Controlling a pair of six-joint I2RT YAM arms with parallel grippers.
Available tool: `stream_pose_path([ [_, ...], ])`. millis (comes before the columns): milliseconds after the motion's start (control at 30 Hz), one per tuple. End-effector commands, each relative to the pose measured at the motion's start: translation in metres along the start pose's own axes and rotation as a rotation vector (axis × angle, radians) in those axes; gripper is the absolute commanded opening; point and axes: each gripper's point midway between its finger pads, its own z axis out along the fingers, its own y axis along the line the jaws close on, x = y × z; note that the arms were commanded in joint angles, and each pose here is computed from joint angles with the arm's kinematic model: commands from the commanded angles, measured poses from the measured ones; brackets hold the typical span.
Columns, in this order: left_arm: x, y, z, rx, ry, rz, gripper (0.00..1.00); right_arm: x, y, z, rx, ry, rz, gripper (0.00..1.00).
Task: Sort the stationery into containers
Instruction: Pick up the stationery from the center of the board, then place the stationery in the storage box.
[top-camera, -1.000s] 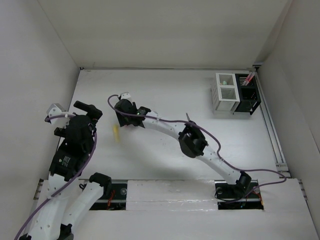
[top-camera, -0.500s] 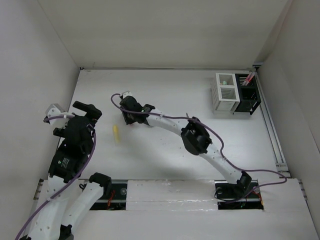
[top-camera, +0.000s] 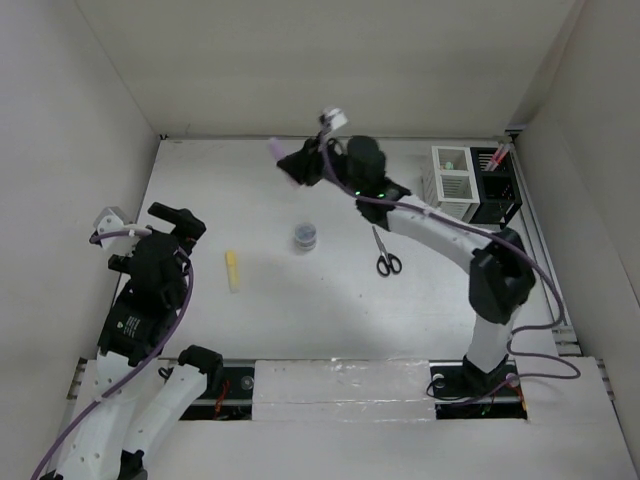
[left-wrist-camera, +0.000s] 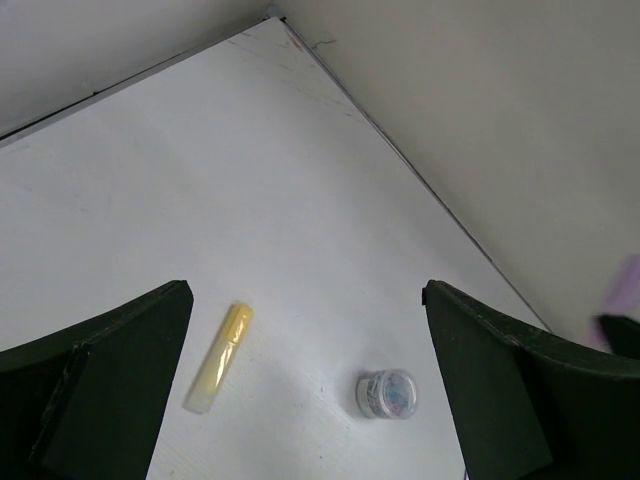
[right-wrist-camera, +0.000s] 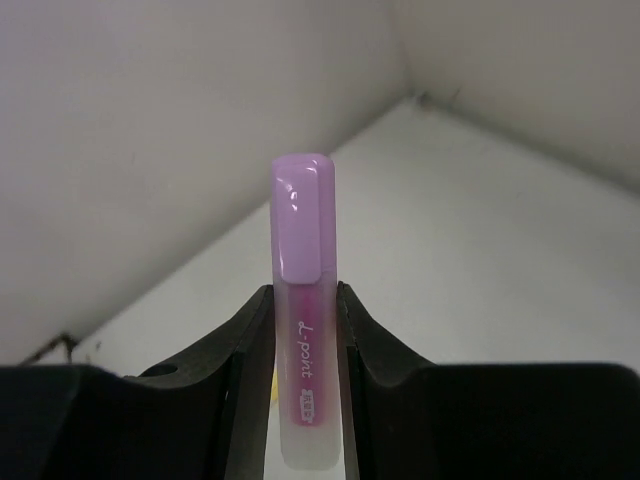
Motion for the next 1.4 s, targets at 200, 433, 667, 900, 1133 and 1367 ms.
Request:
stream_pose_path([
  [200,0.005,-0.016,0.003,0.073,0.02,0.044,1.0,-0.16,-0.161,-0.164,0.224,-0.499,-0.271,0.0],
  [433,0.011,-0.02,0.005,0.096,0.04,0.063,1.0,-0.183,-0.265,-0.268,0.55,-0.556,-0.325,0.0],
  [667,0.015,-0.025,0.006,0.113,0.056,0.074,1.0,-0.16,-0.333,-0.306,0.694,-0.494,-0.293,0.0],
  [900,0.019,-0.026,0.007,0.126,0.068,0.083,1.0,-0.13,-0.367,-0.31,0.733,-0.406,-0.265,0.0],
  [1133,0.021,-0.026,0.009,0.121,0.073,0.089,1.0,-0.109,-0.384,-0.306,0.75,-0.357,-0.244,0.0],
  [1367,0.022,-0.027,0.008,0.129,0.079,0.098,1.0,-0.091,-0.398,-0.299,0.739,-0.313,-0.21,0.0],
])
